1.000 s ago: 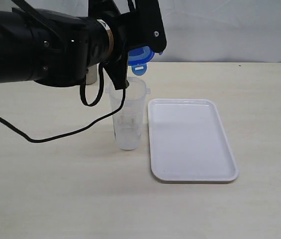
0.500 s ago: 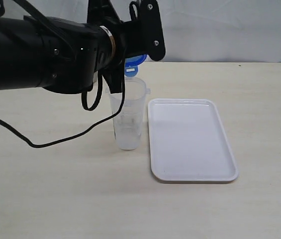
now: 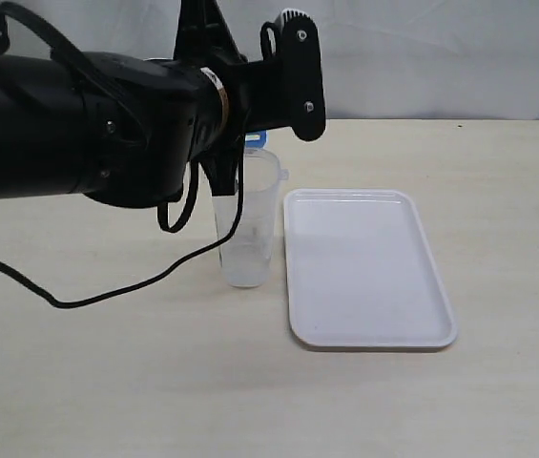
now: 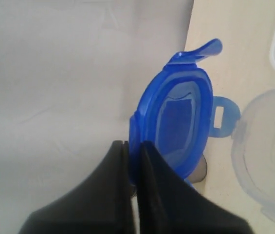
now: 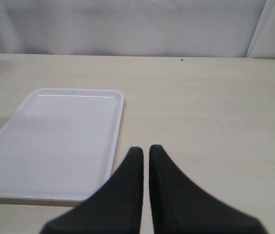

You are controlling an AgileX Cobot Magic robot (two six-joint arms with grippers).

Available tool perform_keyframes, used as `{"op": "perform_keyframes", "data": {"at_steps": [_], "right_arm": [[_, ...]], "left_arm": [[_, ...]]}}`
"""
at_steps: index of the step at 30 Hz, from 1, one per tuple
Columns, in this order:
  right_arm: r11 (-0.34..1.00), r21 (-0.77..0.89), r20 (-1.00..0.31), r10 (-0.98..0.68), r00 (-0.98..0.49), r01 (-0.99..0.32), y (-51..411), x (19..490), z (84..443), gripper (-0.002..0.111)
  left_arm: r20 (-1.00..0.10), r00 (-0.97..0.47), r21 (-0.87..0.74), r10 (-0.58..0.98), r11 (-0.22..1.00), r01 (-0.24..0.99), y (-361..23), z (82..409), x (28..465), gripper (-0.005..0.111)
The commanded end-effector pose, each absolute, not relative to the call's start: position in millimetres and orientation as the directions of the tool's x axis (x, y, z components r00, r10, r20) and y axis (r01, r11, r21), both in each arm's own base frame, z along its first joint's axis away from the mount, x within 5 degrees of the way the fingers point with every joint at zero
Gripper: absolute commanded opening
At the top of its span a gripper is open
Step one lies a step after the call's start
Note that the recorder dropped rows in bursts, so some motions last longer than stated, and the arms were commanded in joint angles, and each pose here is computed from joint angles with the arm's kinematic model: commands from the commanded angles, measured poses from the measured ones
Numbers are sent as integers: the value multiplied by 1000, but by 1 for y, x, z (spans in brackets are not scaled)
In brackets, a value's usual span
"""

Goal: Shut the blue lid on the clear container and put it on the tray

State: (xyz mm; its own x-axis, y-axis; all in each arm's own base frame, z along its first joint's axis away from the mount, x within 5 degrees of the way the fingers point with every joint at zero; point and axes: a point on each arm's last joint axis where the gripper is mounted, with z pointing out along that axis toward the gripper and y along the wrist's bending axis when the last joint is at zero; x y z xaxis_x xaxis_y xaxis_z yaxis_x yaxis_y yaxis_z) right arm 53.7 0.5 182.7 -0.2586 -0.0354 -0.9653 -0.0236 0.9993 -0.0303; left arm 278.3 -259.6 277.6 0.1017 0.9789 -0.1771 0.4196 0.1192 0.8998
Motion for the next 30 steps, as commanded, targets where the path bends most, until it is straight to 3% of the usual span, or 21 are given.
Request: {"op": "perform_keyframes", "data": {"at_steps": [1,22,30], "right_arm": [[999,-29,-967,-34,-253,-23,1,53,182,4],[999,-29,-967,-34,-253,-23,1,53,182,4],[999,-29,-967,-34,-253,-23,1,53,182,4]], "left_arm": [[-136,108,907,985,79,414,-254,265,272,0],[-114,109,955,988,79,285,-258,272,265,0],[-133,110,951,985,96,293,-259,272,265,0]]}}
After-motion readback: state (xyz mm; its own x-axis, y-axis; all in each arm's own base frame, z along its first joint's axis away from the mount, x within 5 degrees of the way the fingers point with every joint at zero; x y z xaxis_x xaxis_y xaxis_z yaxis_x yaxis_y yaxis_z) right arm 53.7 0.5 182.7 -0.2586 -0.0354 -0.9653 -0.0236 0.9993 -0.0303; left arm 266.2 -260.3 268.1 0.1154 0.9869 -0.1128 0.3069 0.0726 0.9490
